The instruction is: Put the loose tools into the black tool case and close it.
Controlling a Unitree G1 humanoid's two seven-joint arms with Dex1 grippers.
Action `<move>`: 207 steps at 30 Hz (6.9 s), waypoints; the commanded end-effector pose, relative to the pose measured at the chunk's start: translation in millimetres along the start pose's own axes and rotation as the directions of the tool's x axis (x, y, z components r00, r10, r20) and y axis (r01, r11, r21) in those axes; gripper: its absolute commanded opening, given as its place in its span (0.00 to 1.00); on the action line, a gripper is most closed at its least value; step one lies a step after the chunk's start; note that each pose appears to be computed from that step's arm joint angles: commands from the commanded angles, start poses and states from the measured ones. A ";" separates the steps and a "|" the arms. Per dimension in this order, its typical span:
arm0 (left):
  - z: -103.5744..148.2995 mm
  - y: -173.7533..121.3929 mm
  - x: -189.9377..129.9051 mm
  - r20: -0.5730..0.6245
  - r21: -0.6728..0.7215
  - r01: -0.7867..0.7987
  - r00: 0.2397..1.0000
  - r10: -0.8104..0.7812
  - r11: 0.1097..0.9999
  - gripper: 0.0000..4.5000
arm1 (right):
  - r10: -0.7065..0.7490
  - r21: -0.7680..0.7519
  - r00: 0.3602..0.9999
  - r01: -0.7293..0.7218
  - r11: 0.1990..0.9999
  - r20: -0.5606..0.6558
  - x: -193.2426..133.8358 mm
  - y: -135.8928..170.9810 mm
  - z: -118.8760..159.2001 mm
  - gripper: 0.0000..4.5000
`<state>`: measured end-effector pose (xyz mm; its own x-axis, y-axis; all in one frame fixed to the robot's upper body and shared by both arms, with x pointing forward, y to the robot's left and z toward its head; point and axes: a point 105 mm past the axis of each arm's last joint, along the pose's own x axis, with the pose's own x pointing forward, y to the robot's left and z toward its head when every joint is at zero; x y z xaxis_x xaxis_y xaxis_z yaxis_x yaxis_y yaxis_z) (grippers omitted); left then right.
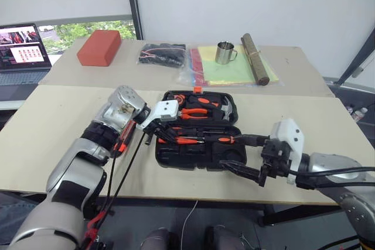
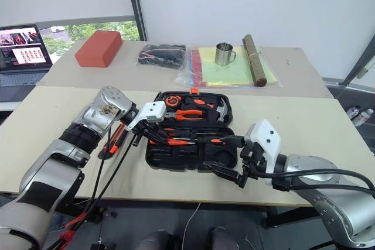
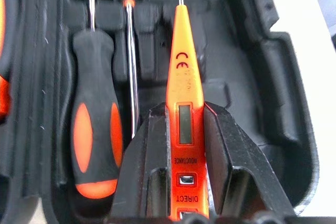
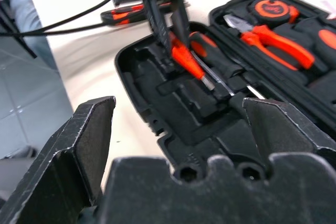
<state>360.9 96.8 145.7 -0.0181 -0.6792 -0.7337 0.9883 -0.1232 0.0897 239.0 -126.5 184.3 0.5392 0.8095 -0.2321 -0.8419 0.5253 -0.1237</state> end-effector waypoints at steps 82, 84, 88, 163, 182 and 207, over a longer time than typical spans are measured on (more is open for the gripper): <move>-110.6 -119.7 -129.5 0.005 -0.627 -0.640 0.566 0.825 0.443 1.00 | 0.262 -0.121 0.964 -0.254 0.960 0.055 31.9 0.7 29.0 1.00; -118.5 -128.7 -132.7 -0.057 -0.638 -0.669 0.535 0.843 0.381 1.00 | 0.275 -0.126 0.960 -0.267 0.955 0.051 33.5 -0.3 28.6 1.00; -118.3 -118.8 -128.7 -0.100 -0.700 -0.640 0.526 0.844 0.316 1.00 | 0.293 -0.127 0.955 -0.285 0.950 0.054 37.2 -1.4 28.8 1.00; 22.0 -25.9 12.3 0.167 0.080 0.012 0.986 -0.025 0.997 0.01 | 0.055 0.013 0.998 -0.054 0.998 -0.014 3.4 13.9 -6.4 1.00; 24.1 -15.7 31.0 0.198 0.158 -0.088 0.979 0.056 0.983 0.01 | 0.026 0.034 0.999 -0.025 0.999 -0.024 -5.1 13.3 -11.1 1.00; 1.6 -27.2 35.8 0.070 0.217 -0.025 0.998 0.010 0.976 0.01 | -0.033 0.068 0.998 0.036 0.997 -0.044 -23.1 16.0 -18.8 1.00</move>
<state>326.7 60.7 119.9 -0.0542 -0.7455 -0.6643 0.9039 -0.3193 0.2846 215.8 -143.3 159.2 0.5583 0.7711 -0.3062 -0.8155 0.5779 -0.0317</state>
